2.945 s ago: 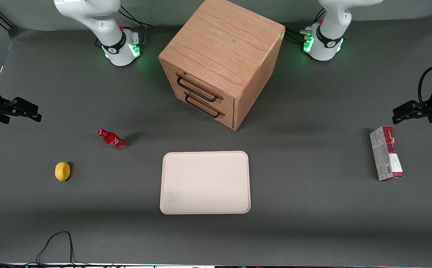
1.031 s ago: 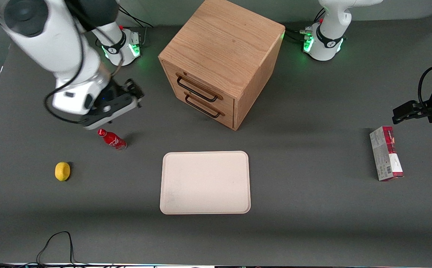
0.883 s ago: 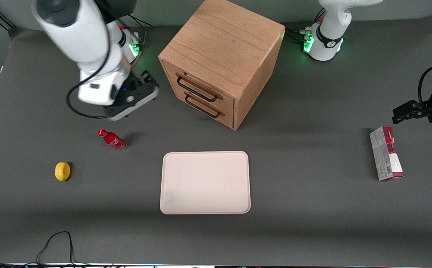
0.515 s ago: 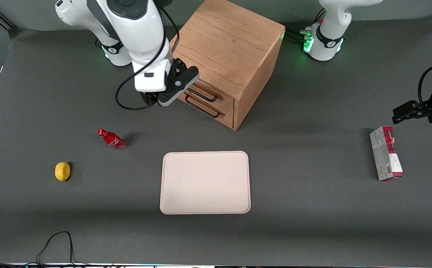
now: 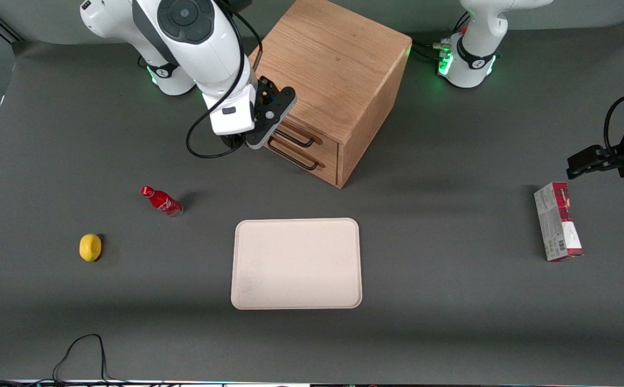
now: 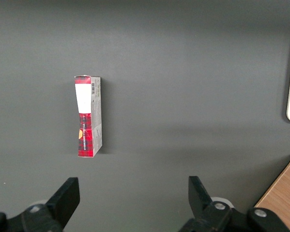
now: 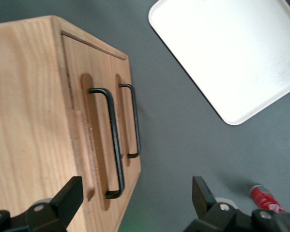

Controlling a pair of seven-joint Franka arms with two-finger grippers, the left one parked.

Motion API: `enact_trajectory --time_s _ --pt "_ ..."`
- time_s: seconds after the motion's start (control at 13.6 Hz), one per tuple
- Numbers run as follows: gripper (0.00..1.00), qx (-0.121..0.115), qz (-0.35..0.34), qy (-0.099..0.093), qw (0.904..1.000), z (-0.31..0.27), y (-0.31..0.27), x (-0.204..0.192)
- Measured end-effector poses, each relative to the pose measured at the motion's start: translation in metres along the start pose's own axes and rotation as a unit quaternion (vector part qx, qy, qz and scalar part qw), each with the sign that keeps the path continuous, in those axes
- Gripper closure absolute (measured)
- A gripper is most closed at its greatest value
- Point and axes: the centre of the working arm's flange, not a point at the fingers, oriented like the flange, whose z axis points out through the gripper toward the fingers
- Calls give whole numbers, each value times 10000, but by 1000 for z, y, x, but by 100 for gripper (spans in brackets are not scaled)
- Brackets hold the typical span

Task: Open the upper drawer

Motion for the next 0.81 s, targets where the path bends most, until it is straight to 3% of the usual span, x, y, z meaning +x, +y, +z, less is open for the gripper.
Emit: enact_trajectory --time_s 0.22,0.37,0.81 --pt "0 84 -42 72 9999 9 8 -6" --pt "0 59 14 188 9998 32 14 -8" --pt "0 9 38 276 9996 88 15 -11"
